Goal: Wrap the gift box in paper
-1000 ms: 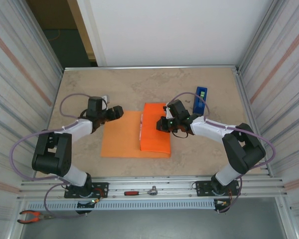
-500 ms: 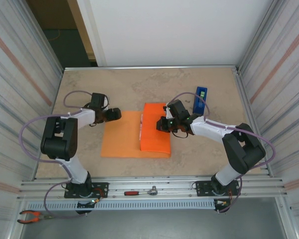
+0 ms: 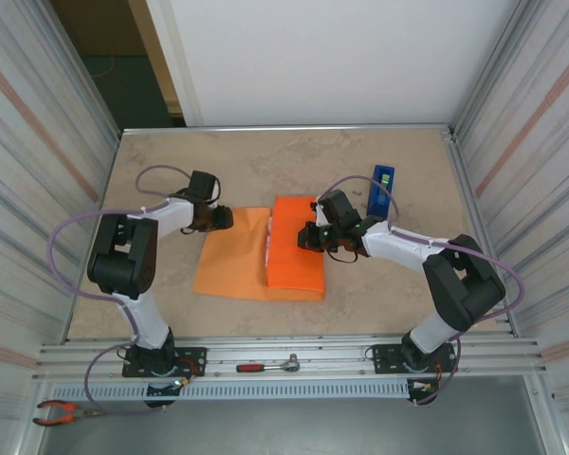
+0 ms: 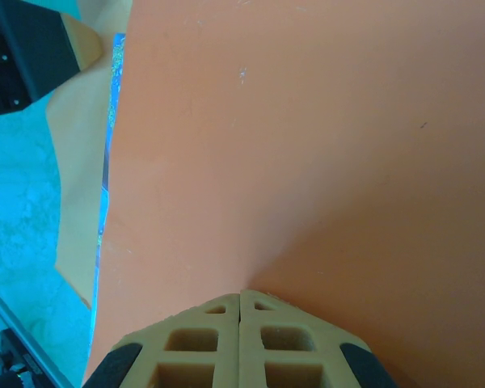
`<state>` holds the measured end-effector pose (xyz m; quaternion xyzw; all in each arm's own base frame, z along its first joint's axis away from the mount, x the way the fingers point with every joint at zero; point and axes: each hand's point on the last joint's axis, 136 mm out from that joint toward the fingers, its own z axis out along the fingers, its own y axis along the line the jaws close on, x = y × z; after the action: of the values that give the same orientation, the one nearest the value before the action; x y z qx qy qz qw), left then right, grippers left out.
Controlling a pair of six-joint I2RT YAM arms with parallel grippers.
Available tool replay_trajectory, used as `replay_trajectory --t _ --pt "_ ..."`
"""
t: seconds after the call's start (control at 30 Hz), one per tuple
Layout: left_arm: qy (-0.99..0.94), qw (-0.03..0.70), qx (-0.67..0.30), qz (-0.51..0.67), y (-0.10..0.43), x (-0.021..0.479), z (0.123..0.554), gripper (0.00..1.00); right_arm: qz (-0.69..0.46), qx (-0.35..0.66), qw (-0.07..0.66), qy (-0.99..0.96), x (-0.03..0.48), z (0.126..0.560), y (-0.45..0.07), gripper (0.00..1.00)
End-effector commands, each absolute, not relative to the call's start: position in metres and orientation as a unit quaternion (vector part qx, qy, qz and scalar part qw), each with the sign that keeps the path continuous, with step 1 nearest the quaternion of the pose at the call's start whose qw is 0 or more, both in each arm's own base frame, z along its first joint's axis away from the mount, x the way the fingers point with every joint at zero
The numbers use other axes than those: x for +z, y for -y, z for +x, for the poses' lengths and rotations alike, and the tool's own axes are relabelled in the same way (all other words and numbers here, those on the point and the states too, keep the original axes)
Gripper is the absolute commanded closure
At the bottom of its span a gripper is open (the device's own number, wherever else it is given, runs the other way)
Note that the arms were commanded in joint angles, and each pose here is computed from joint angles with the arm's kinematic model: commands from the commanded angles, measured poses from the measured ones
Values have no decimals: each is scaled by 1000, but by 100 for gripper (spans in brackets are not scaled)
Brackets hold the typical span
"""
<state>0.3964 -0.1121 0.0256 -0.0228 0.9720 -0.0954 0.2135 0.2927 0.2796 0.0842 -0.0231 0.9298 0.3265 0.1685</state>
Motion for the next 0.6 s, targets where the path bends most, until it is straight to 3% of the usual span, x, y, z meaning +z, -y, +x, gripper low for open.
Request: replay_trajectory --t 0.0,0.13,0.4,0.43,0.5,0.57 --pt "-965 228 -132 -5 126 35 388 68 -30 279 132 -951 57 276 -267 100" --pt "-944 272 -184 10 142 58 392 84 -30 278 132 -951 56 275 -266 100" --pt "-863 405 -302 20 162 133 393 85 -29 278 131 -951 55 275 -266 100" --pt "-847 418 -328 21 166 143 392 77 -29 278 130 -951 55 275 -266 100" --pt "-824 425 -375 16 172 155 392 54 -29 278 131 -951 55 275 -266 100" --pt "-817 411 -405 15 179 154 390 41 -29 278 130 -951 54 274 -266 100"
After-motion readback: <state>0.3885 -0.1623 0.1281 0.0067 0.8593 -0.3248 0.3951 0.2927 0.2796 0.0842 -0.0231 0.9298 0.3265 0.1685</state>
